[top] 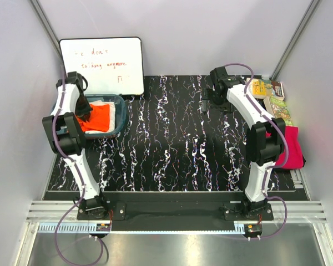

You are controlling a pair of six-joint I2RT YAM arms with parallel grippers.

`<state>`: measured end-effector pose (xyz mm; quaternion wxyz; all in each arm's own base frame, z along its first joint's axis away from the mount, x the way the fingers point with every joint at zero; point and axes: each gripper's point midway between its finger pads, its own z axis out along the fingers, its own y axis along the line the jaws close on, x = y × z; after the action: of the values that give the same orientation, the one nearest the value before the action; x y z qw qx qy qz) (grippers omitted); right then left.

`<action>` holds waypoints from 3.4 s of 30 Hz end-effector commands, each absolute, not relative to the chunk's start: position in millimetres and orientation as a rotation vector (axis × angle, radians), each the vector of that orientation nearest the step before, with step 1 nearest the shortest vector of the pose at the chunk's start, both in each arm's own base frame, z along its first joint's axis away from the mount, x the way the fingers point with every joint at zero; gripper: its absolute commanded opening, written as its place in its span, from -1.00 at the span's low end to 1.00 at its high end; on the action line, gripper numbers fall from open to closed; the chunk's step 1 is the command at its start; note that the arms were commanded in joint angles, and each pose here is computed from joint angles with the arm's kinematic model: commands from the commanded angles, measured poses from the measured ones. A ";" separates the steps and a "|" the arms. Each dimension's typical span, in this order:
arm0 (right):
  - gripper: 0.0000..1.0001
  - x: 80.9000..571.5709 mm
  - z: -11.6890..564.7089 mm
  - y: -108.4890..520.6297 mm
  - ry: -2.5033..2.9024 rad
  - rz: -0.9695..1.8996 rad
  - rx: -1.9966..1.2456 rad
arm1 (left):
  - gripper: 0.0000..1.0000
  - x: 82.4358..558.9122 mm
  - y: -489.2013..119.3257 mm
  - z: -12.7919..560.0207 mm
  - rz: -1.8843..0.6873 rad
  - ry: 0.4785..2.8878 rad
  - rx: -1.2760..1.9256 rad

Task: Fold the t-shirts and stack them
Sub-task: Grab crumpled tshirt from bin with the left arm, then move the tshirt to the center of the board, then flatten out the tshirt

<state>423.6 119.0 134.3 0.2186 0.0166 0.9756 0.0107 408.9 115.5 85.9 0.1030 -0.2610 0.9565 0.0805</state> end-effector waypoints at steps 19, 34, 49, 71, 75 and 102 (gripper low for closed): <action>0.99 459.4 160.8 103.1 2.600 0.093 0.251 | -1.00 446.6 -158.9 316.8 -0.620 2.206 0.034; 1.00 456.4 165.5 54.8 2.583 0.067 0.380 | 0.98 375.4 -283.5 244.8 -0.966 2.404 0.491; 0.97 450.1 141.0 135.8 2.692 0.320 0.105 | 0.98 406.8 -272.8 186.0 -0.778 2.520 0.391; 0.43 444.2 53.9 145.1 2.939 0.310 0.233 | 0.98 457.2 -273.3 113.1 -0.666 2.649 0.251; 0.43 421.0 60.0 125.9 2.955 0.194 0.198 | 0.98 452.7 -270.8 108.1 -0.657 2.665 0.258; -1.00 441.8 83.1 139.0 2.819 0.309 0.185 | 0.56 430.8 -348.5 111.6 -0.962 2.645 0.390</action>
<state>408.7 143.1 32.1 0.0636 0.0767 0.9883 0.1152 451.4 -315.6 70.1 0.1386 0.0868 0.9475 -0.2746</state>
